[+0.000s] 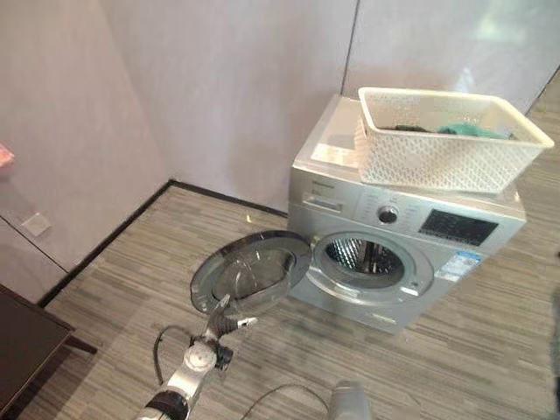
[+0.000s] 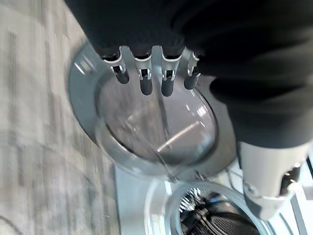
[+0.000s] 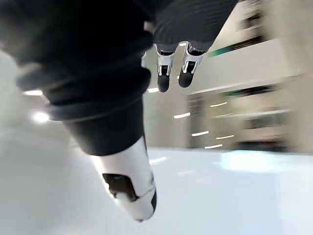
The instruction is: Grab the laundry basket,head to the washer,open it,put in the laundry and shut it.
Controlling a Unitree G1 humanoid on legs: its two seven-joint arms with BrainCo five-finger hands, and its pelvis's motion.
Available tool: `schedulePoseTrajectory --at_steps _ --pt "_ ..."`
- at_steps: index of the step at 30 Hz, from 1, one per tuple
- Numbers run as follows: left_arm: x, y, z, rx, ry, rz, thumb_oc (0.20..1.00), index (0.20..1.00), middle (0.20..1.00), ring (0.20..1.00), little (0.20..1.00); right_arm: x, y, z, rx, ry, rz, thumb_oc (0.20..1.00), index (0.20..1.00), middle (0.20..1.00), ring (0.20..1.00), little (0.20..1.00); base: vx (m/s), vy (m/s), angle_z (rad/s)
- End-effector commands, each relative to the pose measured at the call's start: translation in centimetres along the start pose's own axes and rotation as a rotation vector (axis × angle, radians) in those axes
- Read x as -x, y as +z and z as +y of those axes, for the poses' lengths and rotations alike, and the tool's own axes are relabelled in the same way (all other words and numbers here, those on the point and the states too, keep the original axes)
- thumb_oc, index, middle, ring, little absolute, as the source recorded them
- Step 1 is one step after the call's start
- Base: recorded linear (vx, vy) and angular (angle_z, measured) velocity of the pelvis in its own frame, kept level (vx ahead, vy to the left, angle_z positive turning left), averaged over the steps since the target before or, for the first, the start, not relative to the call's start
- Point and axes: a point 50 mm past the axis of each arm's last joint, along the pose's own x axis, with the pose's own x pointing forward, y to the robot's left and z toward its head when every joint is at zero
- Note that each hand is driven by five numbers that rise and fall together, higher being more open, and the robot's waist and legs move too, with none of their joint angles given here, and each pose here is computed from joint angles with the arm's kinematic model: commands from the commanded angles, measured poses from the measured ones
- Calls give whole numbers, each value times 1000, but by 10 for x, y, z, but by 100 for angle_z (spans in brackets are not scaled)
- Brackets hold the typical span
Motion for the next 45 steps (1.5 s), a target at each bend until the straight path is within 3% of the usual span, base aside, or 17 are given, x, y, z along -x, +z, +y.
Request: schedulePoseTrajectory --at_steps 1,8,13,18,25,30,40,45 --pt "-8 40 11 -27 -6 -177 1000 1000 1000 1000 1000 -35 5 1 135 9 -104 1000 1000 1000 1000 1000 125 -98 29" --pt "-5 16 14 -17 5 -77 1000 1000 1000 1000 1000 -62 13 19 310 278 -119 1000 1000 1000 1000 1000 214 -233 42" --pt "0 -12 14 83 53 49 1000 1000 1000 1000 1000 -56 13 -1 388 432 -51 1000 1000 1000 1000 1000 234 -351 2" --pt "5 -25 28 122 107 101 1000 1000 1000 1000 1000 -54 19 -7 340 567 -5 1000 1000 1000 1000 1000 123 -294 -62" --pt "4 -29 3 108 9 118 1000 1000 1000 1000 1000 -32 -6 25 144 863 173 1000 1000 1000 1000 1000 107 66 -23" --pt "11 -40 -8 121 -53 155 1000 1000 1000 1000 1000 -13 -35 50 209 1096 327 1000 1000 1000 1000 1000 92 97 -28" --pt "19 -52 -17 129 -92 197 1000 1000 1000 1000 1000 0 -33 75 195 1273 317 1000 1000 1000 1000 1000 23 36 1" --pt "19 -55 -19 126 -102 214 1000 1000 1000 1000 1000 2 -39 84 281 1344 315 1000 1000 1000 1000 1000 5 17 -3"
